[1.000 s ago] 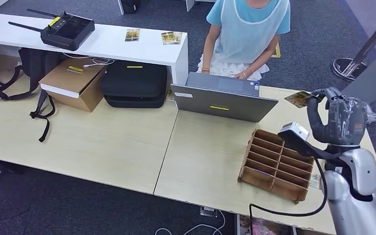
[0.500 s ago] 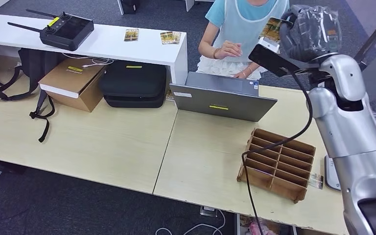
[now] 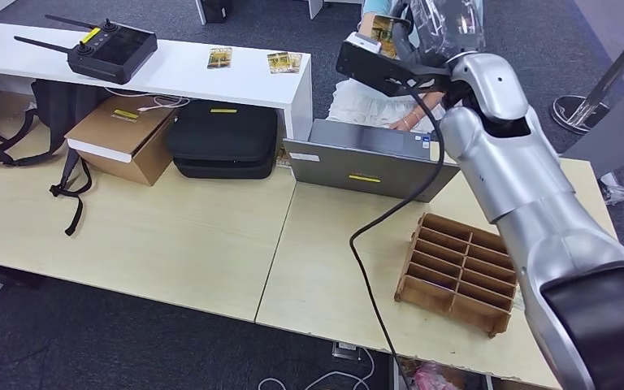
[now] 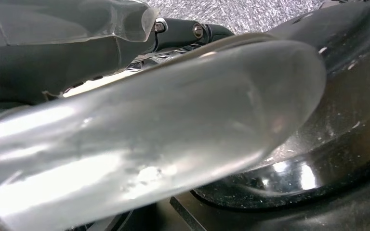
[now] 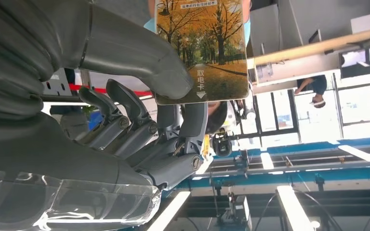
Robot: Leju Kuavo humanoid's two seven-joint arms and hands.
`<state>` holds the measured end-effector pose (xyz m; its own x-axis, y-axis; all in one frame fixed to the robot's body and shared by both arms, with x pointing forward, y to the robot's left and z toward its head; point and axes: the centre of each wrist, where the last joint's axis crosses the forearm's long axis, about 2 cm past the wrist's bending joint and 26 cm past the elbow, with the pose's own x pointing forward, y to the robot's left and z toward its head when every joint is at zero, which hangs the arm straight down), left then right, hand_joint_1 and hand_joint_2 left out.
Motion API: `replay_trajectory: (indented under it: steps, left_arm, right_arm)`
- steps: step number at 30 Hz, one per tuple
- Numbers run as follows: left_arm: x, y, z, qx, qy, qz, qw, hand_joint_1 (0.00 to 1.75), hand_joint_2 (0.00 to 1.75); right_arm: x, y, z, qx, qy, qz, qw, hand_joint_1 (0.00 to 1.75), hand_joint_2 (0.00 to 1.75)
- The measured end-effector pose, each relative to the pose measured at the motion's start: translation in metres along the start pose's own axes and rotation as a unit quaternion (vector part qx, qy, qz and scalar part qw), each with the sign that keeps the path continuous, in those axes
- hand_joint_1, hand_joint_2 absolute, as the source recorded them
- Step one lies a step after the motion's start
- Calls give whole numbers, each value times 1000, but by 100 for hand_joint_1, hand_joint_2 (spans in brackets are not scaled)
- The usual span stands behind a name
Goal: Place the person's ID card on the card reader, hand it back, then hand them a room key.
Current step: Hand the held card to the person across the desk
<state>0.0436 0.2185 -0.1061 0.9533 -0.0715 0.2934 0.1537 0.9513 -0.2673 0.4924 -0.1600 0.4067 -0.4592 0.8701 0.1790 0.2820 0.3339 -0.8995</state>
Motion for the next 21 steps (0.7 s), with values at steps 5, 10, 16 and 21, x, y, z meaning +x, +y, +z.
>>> replay_trajectory:
  steps: [5, 10, 16, 21]
  left_arm:
    - [1, 0, 0, -1, 4, -2, 1000, 0, 0]
    - [2, -5, -1, 82, 5, -13, 997, 0, 0]
    - [5, -49, -3, 304, 10, -31, 952, 0, 0]
    - [6, -56, -4, 296, 10, -30, 955, 0, 0]
  right_arm:
    - [9, 5, -4, 18, 9, 10, 1000, 175, 175]
    - [11, 12, -3, 29, 14, 13, 999, 175, 175]
    - [10, 18, -2, 34, 16, 15, 999, 166, 175]
    - [10, 21, -1, 38, 12, 14, 999, 0, 175]
